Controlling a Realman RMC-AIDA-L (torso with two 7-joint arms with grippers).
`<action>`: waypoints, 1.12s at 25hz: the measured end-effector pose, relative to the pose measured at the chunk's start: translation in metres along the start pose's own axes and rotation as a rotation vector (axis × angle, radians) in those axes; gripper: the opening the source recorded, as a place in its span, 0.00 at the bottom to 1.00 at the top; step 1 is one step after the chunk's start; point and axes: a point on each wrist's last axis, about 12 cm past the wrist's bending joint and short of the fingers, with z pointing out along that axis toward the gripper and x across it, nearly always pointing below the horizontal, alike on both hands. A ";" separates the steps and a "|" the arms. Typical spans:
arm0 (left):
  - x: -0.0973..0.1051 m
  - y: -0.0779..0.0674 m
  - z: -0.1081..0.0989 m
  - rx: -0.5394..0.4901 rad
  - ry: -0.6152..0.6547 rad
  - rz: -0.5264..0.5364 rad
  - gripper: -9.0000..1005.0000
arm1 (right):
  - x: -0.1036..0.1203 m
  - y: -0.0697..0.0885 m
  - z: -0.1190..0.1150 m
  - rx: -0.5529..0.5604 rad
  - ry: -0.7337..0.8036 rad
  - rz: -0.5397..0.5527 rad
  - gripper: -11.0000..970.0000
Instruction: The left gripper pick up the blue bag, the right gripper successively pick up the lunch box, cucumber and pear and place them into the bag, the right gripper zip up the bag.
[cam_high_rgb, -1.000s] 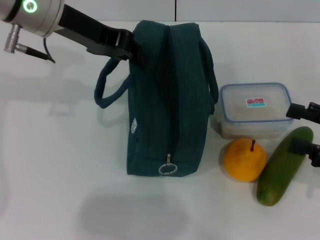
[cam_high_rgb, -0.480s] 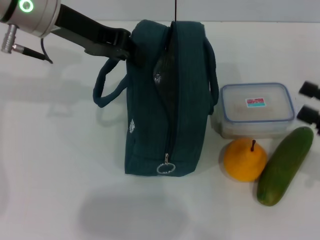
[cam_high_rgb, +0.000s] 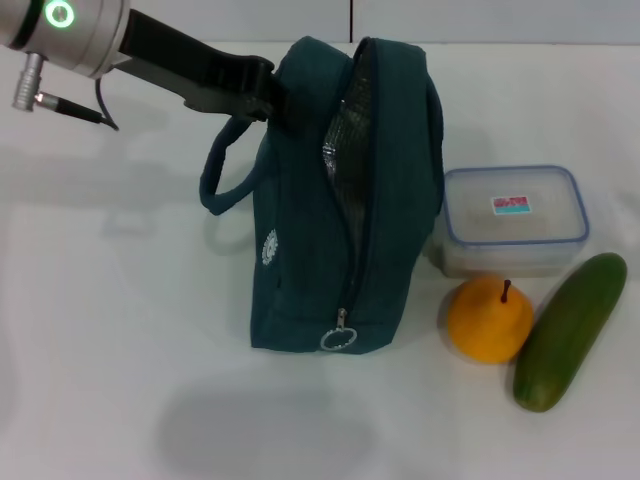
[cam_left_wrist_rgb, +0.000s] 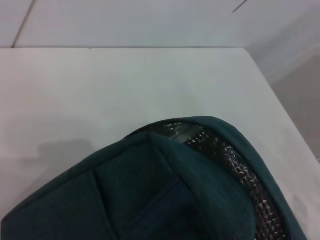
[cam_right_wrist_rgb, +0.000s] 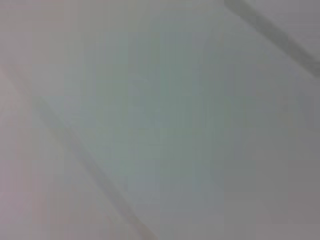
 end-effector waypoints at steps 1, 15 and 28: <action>0.000 0.000 0.001 0.006 -0.002 0.002 0.07 | 0.002 -0.002 -0.001 0.023 -0.007 0.015 0.80; 0.001 -0.004 0.007 0.030 0.000 0.063 0.07 | 0.050 -0.018 0.004 0.298 0.059 0.309 0.79; 0.009 0.002 0.006 0.027 0.002 0.079 0.07 | 0.073 -0.014 0.025 0.306 0.166 0.406 0.78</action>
